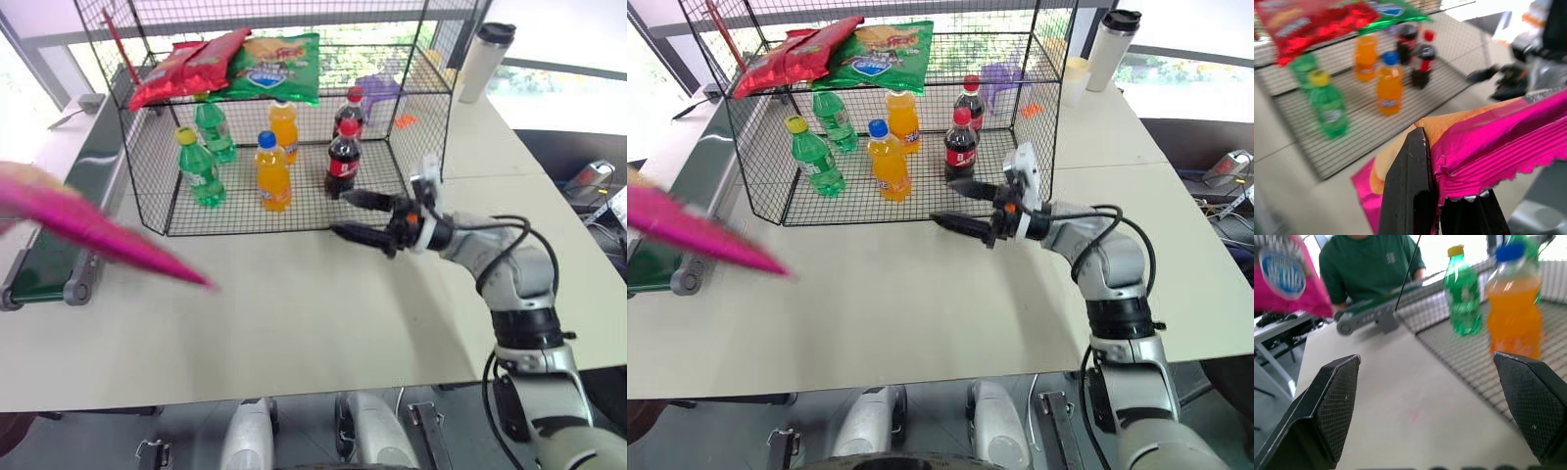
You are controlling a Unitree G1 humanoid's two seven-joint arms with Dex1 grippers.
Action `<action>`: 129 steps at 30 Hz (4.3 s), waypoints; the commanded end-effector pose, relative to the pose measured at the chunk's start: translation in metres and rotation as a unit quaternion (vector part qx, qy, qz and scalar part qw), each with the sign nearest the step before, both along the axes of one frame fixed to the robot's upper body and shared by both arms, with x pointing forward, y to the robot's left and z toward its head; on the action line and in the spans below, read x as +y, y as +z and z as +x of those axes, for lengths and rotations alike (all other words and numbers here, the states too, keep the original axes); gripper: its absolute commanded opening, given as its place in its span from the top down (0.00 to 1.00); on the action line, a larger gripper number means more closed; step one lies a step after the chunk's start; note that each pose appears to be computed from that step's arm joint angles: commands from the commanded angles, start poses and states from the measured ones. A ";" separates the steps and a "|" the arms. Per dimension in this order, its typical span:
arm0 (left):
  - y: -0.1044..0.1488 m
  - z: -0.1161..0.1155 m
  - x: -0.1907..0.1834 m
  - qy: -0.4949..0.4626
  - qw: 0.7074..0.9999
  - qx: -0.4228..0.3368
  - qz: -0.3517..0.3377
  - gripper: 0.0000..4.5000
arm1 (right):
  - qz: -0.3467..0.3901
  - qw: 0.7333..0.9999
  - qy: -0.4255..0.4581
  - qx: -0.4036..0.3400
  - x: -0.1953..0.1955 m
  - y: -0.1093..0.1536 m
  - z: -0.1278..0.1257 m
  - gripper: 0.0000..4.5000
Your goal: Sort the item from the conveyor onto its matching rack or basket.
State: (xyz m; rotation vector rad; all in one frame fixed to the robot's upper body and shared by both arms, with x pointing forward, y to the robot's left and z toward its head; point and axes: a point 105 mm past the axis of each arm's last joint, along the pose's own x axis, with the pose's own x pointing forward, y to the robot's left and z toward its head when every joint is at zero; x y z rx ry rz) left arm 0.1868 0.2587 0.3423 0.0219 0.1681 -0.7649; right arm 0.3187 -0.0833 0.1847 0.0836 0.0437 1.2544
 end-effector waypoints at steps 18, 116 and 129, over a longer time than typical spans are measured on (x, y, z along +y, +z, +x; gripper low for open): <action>0.004 0.077 -0.060 -0.055 0.991 -0.028 -0.121 0.98 | 0.079 0.986 0.034 -0.141 0.095 0.033 -0.038 0.00; -0.048 0.096 -0.077 0.017 0.972 -0.090 -0.217 0.50 | -0.129 0.735 -0.421 -0.516 -0.059 0.179 0.047 1.00; -0.075 0.092 -0.074 0.053 0.968 -0.083 -0.230 0.50 | -0.332 0.551 -0.498 -0.582 -0.032 0.170 0.123 1.00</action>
